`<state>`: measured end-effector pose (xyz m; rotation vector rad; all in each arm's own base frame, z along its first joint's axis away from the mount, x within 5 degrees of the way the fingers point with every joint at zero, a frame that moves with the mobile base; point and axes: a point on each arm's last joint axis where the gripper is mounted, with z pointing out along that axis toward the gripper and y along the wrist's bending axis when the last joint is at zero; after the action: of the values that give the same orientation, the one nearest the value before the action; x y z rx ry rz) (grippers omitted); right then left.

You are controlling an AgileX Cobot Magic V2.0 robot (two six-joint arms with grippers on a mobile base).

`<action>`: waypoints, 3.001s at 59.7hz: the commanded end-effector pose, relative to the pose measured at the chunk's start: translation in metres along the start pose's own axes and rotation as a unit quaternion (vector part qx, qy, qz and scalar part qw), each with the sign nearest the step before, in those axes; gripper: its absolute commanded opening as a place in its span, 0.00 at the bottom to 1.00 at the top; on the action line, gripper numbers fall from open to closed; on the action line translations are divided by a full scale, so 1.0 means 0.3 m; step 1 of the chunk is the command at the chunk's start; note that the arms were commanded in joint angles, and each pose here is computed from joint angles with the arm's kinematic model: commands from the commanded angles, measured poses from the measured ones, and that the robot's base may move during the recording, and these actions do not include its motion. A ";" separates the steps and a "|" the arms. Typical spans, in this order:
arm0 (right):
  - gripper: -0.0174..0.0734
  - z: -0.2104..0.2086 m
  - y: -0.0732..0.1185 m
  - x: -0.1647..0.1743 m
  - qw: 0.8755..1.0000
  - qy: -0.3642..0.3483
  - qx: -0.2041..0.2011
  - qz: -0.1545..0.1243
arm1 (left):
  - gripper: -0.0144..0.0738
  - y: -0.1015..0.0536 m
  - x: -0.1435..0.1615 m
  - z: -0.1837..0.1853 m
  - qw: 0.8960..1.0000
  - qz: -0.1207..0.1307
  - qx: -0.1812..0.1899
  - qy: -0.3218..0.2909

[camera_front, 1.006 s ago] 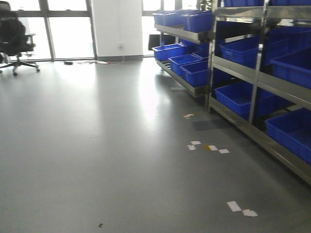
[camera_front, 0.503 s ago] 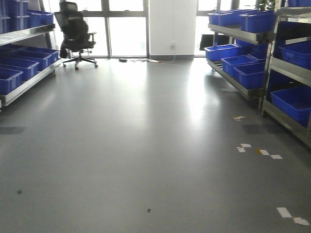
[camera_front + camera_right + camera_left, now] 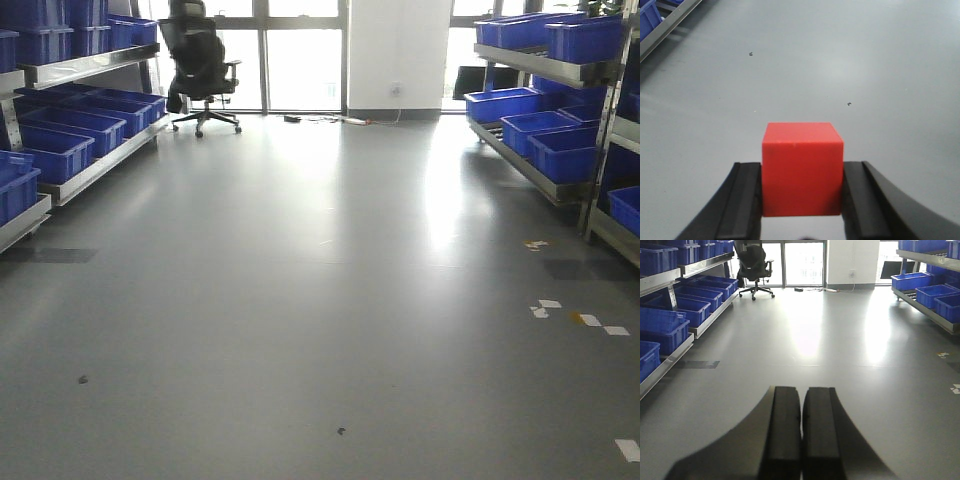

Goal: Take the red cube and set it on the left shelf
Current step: 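Drive the base away from the table holding the cube in the right gripper, then drive and turn the base toward the shelf of blue crates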

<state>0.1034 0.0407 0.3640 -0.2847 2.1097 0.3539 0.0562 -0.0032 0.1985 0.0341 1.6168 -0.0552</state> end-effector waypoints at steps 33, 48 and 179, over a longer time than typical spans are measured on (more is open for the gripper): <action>0.25 -0.017 0.005 -0.042 0.999 -0.048 -0.003 0.000 | 0.28 -0.002 -0.003 -0.001 0.999 -0.002 0.004 -0.040; 0.25 -0.017 0.005 -0.042 0.999 -0.048 -0.003 0.000 | 0.28 -0.002 -0.003 -0.001 0.999 -0.002 0.004 -0.040; 0.25 -0.017 0.005 -0.042 0.999 -0.048 -0.003 0.000 | 0.28 -0.002 -0.003 -0.001 0.999 -0.002 0.004 -0.040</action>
<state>0.1034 0.0407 0.3640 -0.2847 2.1097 0.3539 0.0562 -0.0032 0.1985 0.0341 1.6168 -0.0552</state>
